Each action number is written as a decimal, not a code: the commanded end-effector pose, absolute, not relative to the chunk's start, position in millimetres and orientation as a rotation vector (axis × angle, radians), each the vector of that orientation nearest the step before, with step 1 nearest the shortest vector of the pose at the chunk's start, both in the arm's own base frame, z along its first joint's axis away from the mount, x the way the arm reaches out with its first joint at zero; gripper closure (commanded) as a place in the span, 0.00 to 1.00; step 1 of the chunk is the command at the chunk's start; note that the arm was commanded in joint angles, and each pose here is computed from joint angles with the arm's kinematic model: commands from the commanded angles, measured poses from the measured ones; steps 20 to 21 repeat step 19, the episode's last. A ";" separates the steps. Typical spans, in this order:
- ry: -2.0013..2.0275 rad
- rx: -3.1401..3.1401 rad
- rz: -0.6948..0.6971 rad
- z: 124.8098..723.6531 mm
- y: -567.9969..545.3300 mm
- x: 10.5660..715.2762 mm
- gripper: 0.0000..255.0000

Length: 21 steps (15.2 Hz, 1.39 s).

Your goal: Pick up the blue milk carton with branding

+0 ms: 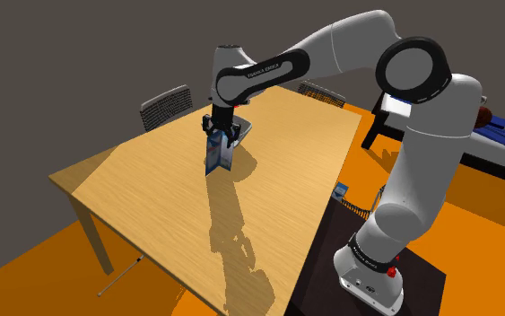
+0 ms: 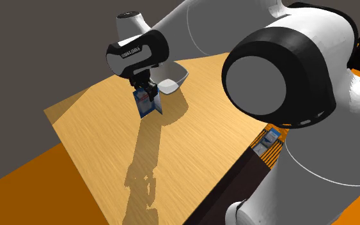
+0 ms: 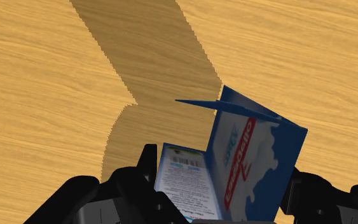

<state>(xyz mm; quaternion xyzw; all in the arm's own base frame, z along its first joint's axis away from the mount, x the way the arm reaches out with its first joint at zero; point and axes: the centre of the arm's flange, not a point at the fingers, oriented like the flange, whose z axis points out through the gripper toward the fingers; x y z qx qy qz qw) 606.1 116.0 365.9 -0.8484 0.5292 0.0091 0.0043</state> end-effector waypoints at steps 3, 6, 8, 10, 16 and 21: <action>1.658 -2.660 0.031 370.2 116.1 605.9 1.00; 1.658 -2.660 0.031 386.0 116.1 606.0 1.00; 1.658 -2.660 0.031 396.6 116.1 606.0 1.00; 1.658 -2.660 0.031 407.2 116.1 606.0 1.00; 1.658 -2.660 0.031 438.8 116.1 606.0 1.00; 1.658 -2.660 0.031 444.9 116.1 605.9 1.00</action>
